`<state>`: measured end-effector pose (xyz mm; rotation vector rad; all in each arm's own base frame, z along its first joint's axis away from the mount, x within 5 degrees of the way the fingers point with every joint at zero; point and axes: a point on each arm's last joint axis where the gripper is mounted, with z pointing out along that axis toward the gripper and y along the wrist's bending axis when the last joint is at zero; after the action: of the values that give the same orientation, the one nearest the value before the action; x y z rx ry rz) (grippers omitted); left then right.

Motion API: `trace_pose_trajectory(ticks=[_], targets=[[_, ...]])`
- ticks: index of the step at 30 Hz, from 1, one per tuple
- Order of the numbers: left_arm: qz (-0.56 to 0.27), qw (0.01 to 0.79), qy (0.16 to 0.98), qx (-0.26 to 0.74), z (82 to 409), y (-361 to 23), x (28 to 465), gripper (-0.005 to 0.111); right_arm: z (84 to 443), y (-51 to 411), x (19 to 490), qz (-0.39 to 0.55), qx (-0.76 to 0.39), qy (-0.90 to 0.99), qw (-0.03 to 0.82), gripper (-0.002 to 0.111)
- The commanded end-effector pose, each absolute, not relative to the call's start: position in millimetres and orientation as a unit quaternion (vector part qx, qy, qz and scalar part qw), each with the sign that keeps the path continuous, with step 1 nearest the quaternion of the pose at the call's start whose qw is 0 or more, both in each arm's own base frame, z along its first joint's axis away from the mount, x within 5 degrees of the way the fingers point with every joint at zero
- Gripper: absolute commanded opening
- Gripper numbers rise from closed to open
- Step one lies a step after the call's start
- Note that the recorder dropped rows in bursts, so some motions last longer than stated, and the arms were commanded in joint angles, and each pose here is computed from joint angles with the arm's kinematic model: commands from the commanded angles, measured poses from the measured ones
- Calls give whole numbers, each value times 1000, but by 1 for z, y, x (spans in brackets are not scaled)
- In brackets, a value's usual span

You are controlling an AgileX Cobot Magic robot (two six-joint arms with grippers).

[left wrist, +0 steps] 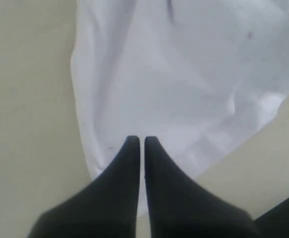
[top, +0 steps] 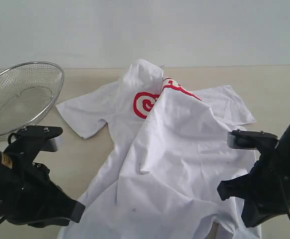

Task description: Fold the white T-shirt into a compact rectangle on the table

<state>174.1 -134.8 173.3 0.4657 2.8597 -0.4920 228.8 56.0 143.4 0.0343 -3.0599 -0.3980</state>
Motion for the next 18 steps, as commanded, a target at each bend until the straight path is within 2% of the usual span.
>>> trace_pose_trajectory(ticks=[1, 18], targets=[[-182, 105, 964, 164, 180, -139, 176, 4, 133, 58, 229, -136, 13, -990, 41, 0], [-184, 107, 962, 170, 180, -140, 176, 4, 104, 57, 229, -124, 10, -987, 97, 0]])
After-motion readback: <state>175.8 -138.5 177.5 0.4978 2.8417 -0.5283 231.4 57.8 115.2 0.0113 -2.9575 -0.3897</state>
